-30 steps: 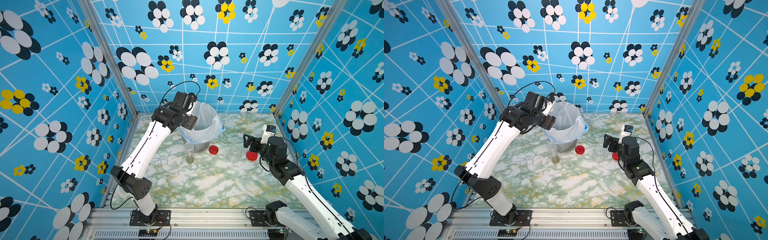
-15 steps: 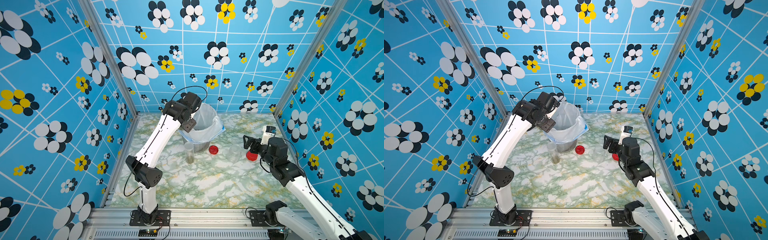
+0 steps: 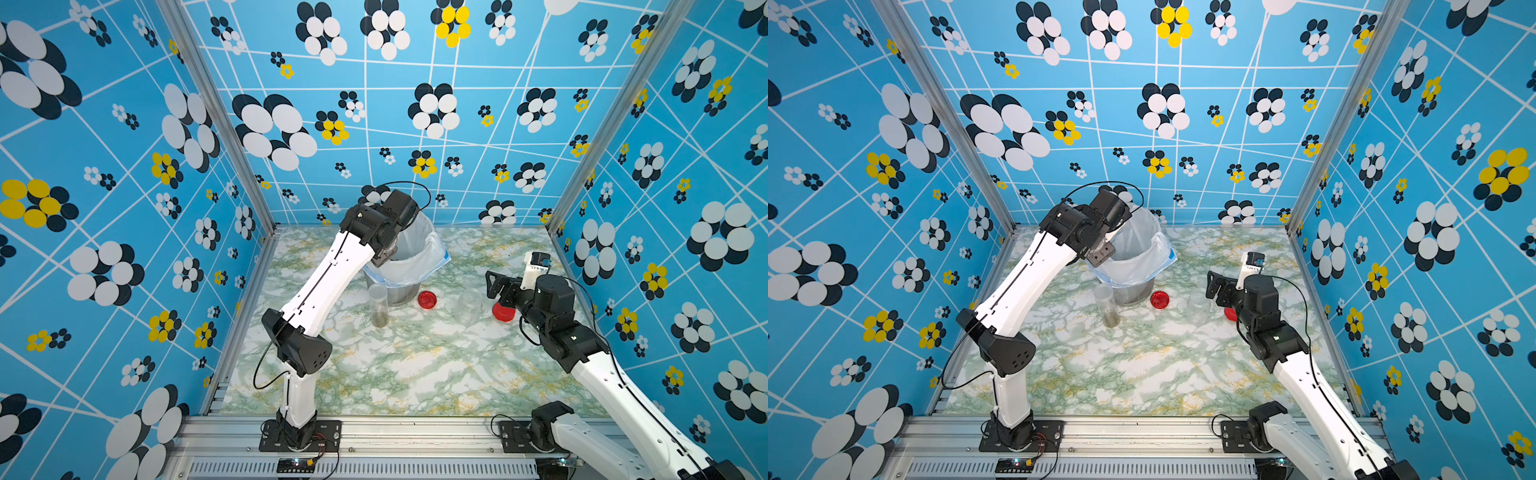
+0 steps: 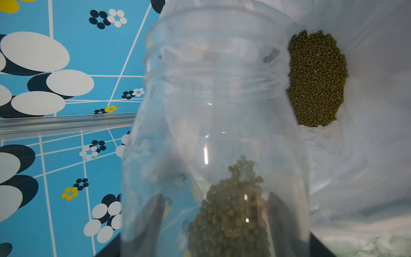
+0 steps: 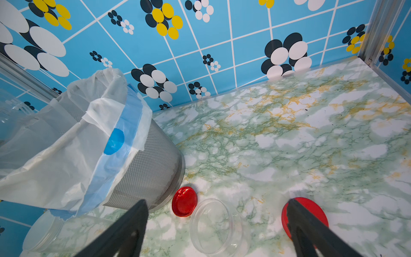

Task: Empty moldy mung beans from jars
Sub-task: Pour the moldy mung beans from the jar into the trash bin.

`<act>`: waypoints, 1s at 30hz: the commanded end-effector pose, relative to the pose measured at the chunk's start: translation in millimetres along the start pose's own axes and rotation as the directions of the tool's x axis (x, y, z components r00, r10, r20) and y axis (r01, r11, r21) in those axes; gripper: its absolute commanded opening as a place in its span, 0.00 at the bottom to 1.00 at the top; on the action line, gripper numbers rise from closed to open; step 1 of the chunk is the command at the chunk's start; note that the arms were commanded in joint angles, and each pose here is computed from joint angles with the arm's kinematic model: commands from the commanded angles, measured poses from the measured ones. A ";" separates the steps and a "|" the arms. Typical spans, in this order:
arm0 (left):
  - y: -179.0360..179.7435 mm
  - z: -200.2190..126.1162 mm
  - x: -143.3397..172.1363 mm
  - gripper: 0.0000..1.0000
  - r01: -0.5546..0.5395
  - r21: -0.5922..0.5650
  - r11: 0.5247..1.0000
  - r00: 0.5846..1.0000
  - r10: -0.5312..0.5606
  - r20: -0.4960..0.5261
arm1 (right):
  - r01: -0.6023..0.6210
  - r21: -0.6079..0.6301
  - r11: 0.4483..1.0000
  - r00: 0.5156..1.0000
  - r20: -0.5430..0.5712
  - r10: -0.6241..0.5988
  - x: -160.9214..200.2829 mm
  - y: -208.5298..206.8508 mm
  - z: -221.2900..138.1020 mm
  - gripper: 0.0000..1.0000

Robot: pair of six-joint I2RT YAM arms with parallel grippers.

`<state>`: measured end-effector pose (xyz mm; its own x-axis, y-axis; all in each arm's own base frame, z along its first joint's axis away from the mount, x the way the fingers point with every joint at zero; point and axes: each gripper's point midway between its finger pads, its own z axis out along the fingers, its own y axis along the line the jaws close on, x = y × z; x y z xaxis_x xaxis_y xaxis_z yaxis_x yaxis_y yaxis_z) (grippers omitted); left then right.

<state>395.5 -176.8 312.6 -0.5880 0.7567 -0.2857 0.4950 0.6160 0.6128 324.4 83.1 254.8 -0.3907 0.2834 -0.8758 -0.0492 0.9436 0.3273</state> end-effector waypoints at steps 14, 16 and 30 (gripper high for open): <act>2.1 11.0 2.5 0.65 -0.260 -0.186 0.947 0.961 0.236 -0.145 | 0.012 -0.004 1.000 0.999 -0.038 -0.013 12.2 -1.7 -8.2 0.99; 2.1 13.0 2.1 0.65 -0.298 -0.217 0.930 0.949 0.265 -0.171 | 0.011 -0.005 1.000 0.999 -0.040 -0.011 13.5 -1.9 -7.9 0.99; 7.4 2.5 -15.6 0.65 -0.352 -0.304 0.886 0.935 0.317 -0.157 | 0.009 -0.011 1.000 0.999 -0.038 -0.009 14.0 -1.1 -8.0 0.99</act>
<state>407.6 -180.4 313.8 -0.5031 0.8639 0.0230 0.4699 0.2512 0.8462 316.4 81.1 251.1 -0.4090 0.2777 -0.8692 -0.0457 0.9452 0.3234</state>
